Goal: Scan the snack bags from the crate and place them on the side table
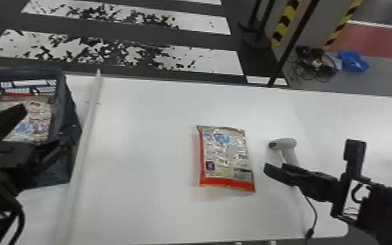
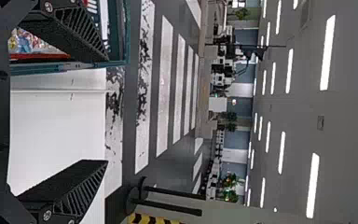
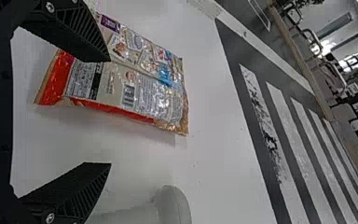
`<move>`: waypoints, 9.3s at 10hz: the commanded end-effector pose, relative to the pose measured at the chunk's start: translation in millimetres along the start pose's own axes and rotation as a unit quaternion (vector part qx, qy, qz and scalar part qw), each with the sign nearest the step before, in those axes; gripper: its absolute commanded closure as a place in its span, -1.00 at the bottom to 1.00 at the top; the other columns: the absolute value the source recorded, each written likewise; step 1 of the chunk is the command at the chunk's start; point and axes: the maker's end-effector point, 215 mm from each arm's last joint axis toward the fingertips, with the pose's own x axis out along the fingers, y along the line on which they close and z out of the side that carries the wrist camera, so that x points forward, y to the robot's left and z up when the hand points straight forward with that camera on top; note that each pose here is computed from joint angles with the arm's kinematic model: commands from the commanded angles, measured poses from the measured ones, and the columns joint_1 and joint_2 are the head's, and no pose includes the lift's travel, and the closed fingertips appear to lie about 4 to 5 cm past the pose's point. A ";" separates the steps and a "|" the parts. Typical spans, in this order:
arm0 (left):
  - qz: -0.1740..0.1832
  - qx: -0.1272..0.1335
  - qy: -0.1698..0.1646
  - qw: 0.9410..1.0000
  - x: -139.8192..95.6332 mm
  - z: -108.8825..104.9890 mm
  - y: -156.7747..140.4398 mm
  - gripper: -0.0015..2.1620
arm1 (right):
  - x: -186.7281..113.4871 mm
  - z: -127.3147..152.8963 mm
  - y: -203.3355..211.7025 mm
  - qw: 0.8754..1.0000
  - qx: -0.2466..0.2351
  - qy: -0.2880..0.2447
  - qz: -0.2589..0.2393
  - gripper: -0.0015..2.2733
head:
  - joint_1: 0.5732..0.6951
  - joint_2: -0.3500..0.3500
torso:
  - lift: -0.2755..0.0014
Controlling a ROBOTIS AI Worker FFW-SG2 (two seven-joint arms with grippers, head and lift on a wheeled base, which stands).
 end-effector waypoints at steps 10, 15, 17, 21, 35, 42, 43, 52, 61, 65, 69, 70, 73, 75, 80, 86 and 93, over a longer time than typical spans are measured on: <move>-0.002 -0.005 0.001 1.000 0.0 -1.2 -1.2 -0.90 | 52.3 -51.9 35.6 0.994 -0.019 0.081 0.065 -0.92 | 1.00 -0.19 | 0.31; -0.003 -0.007 0.000 1.000 -3.3 0.1 -3.0 -0.90 | 71.9 -60.2 41.5 0.990 -0.087 0.094 0.055 0.79 | 1.00 -0.13 | 0.31; -0.004 -0.007 0.000 1.000 -5.1 0.7 -3.5 -0.90 | 73.8 -55.1 47.5 0.987 -0.128 0.073 0.062 0.97 | 1.00 -0.10 | 0.31; -0.004 -0.006 -0.004 1.000 -8.2 5.8 -3.8 -0.90 | 34.0 -0.3 43.5 0.994 -0.096 -0.021 0.055 0.97 | 1.00 -0.12 | 0.31; -0.005 -0.005 -0.008 1.000 -16.0 10.5 -4.9 -0.90 | -127.5 38.6 -243.2 0.930 0.150 -0.205 -0.267 -0.77 | 1.00 -1.00 | 0.31; -0.007 -0.003 -0.012 1.000 -8.6 14.0 -5.5 -0.90 | -125.7 93.3 -158.2 0.923 0.037 -0.266 -0.275 -0.94 | 1.00 -1.00 | 0.31; -0.007 -0.001 -0.013 1.000 -7.4 12.9 -5.4 -0.90 | -109.8 100.4 -118.4 0.927 0.004 -0.275 -0.255 -0.94 | 1.00 -1.00 | 0.31; -0.026 0.009 -0.057 0.998 -14.2 -0.7 -34.9 -0.90 | -30.3 89.7 156.4 0.897 -0.181 -0.377 -0.142 -0.94 | 1.00 -0.24 | 0.31; -0.007 0.035 0.022 0.999 -28.6 13.5 86.2 -0.87 | -25.0 62.8 190.7 0.903 -0.200 -0.359 -0.124 -0.94 | 1.00 0.16 | 0.31; -0.007 0.095 0.047 0.994 19.8 56.7 161.7 -0.81 | -13.6 56.7 201.4 0.905 -0.215 -0.346 -0.121 -0.94 | 1.00 0.63 | 0.31; -0.006 0.142 0.150 0.978 63.6 15.6 218.0 -0.81 | 5.6 51.4 203.6 0.912 -0.217 -0.327 -0.116 -0.94 | 1.00 0.90 | 0.31; -0.028 0.150 0.176 0.973 77.4 -3.6 213.8 -0.82 | 4.7 51.1 201.3 0.912 -0.218 -0.326 -0.119 -0.94 | 1.00 0.93 | 0.31; -0.084 0.176 0.213 0.957 113.1 -26.2 189.7 -0.82 | 8.0 46.5 198.4 0.914 -0.218 -0.319 -0.121 -0.94 | 1.00 0.83 | 0.31; -0.109 0.193 0.251 0.942 125.2 -46.8 180.9 -0.82 | 7.6 46.6 195.3 0.914 -0.218 -0.319 -0.124 -0.94 | 1.00 0.76 | 0.31; -0.154 0.229 0.339 0.899 136.4 -88.2 167.2 -0.82 | 7.3 44.9 188.2 0.916 -0.212 -0.317 -0.127 -0.94 | 1.00 0.66 | 0.31; -0.185 0.231 0.424 0.856 143.3 -133.1 165.9 -0.84 | 10.5 42.9 182.8 0.918 -0.208 -0.312 -0.130 -0.94 | 1.00 0.64 | 0.31; -0.195 0.260 0.458 0.827 144.9 -165.3 160.9 0.97 | 19.9 38.2 176.4 0.922 -0.200 -0.306 -0.129 -0.94 | 1.00 0.61 | 0.31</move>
